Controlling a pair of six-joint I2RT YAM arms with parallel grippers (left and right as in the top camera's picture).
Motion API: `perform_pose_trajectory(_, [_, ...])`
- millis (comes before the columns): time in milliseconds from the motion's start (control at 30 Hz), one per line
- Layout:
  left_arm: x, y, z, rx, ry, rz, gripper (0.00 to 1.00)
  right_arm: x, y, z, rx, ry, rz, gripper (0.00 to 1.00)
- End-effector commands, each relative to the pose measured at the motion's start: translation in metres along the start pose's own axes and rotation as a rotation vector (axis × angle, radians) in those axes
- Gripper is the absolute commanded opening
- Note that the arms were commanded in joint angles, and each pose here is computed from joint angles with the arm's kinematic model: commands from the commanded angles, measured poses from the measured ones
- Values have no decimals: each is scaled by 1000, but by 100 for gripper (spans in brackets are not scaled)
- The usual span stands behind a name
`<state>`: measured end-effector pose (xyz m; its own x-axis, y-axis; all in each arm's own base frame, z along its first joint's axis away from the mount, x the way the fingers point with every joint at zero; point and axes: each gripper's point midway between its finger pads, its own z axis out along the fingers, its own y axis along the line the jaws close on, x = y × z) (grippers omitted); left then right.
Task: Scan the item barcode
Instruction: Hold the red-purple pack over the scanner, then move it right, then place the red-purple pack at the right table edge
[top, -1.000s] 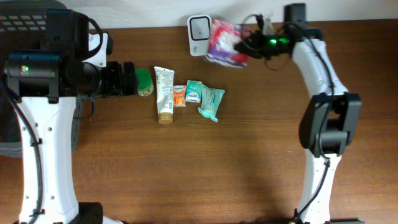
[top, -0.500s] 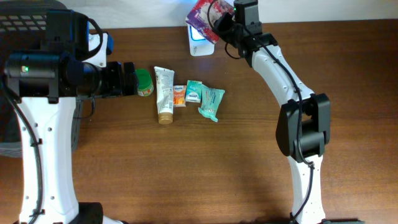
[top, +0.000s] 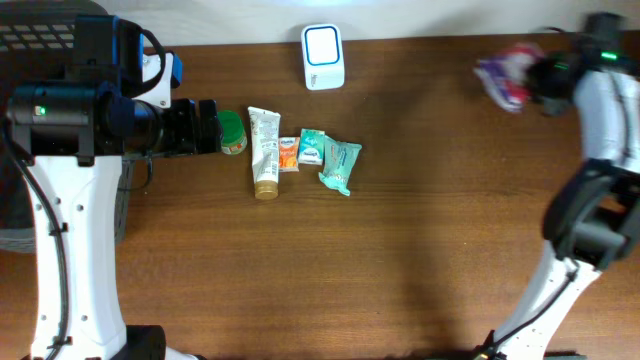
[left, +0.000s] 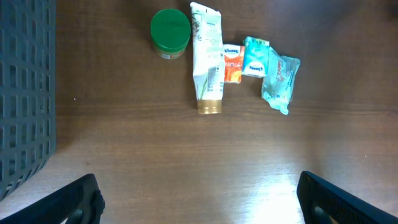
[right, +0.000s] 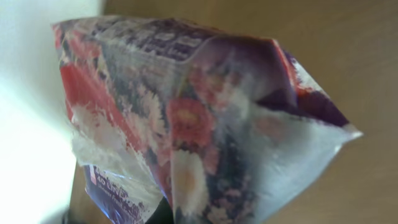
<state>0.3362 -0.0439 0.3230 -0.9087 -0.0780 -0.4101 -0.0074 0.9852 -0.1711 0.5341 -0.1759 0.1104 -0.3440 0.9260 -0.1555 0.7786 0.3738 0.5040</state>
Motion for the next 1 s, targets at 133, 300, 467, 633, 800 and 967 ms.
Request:
perform_pose_trajectory(133, [1, -1, -7, 11, -17, -10, 99, -113, -93, -61, 15, -182, 131, 27])
perform_pose_trajectory(300, [1, -1, -7, 11, -17, -10, 99, -109, -90, -62, -20, -140, -66, 97])
perform_pose_trajectory(467, [1, -1, -7, 11, -17, -10, 99, -70, -43, -80, -149, -36, -117, 97])
perform_pose_trajectory(633, [1, -1, -7, 11, -17, -10, 99, 58, 40, -102, -361, 253, -483, 98])
perform_pose_trajectory(800, [1, -1, -7, 11, -17, -10, 99, 207, 50, -72, -204, 545, -784, 98])
perform_pose_trajectory(967, [1, -1, -7, 11, -17, -10, 99, 315, 49, -46, 36, 558, -1068, 99])
